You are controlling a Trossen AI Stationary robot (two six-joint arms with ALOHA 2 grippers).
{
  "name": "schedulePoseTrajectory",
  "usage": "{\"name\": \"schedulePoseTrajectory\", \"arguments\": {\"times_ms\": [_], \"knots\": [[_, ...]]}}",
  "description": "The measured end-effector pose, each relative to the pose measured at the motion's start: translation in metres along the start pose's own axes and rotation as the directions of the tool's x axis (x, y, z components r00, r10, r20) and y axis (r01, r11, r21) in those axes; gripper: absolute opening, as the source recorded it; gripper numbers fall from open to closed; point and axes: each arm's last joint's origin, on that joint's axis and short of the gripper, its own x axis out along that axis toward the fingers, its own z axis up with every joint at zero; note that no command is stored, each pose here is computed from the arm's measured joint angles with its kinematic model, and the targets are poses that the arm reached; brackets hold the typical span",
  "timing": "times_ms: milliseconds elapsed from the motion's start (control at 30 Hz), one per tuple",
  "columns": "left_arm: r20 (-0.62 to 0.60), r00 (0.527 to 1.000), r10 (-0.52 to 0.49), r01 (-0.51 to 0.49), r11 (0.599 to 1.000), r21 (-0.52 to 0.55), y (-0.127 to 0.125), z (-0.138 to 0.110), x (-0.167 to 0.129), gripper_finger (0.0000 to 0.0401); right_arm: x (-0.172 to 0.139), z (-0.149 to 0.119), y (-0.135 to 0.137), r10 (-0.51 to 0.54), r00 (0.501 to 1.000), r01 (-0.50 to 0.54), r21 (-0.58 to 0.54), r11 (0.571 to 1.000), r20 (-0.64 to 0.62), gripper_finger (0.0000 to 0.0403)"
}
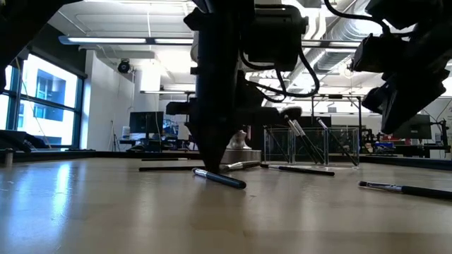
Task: Put items in baskets/containers
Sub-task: Put the foundation brush into the transparent organizer
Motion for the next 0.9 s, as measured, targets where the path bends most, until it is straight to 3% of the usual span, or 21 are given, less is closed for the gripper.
{"name": "schedulePoseTrajectory", "arguments": {"times_ms": [200, 333, 633, 900], "knots": [[-0.016, 1.000, -0.018, 0.022, 0.963, 0.268, -0.020, -0.024, -0.016, 0.0000, 0.000, 0.005, 0.001, -0.014, 0.998, 0.015, -0.026, 1.000, 0.063, 0.0007], [0.030, 0.999, 0.018, -0.028, 0.913, 0.407, -0.028, -0.039, -0.019, 0.0000, 0.000, 0.008, 0.003, 0.033, 0.996, -0.021, -0.147, 0.989, 0.084, 0.0004], [0.104, 0.991, 0.089, -0.129, 0.861, 0.492, -0.034, -0.059, -0.024, 0.0000, -0.001, -0.001, 0.023, -0.040, 0.989, 0.064, -0.172, 0.983, 0.139, 0.0001], [0.161, 0.977, 0.136, -0.202, 0.820, 0.535, -0.029, -0.069, -0.033, 0.0000, -0.005, -0.017, 0.050, -0.079, 0.975, 0.085, -0.020, 0.996, 0.208, 0.0001]]}}
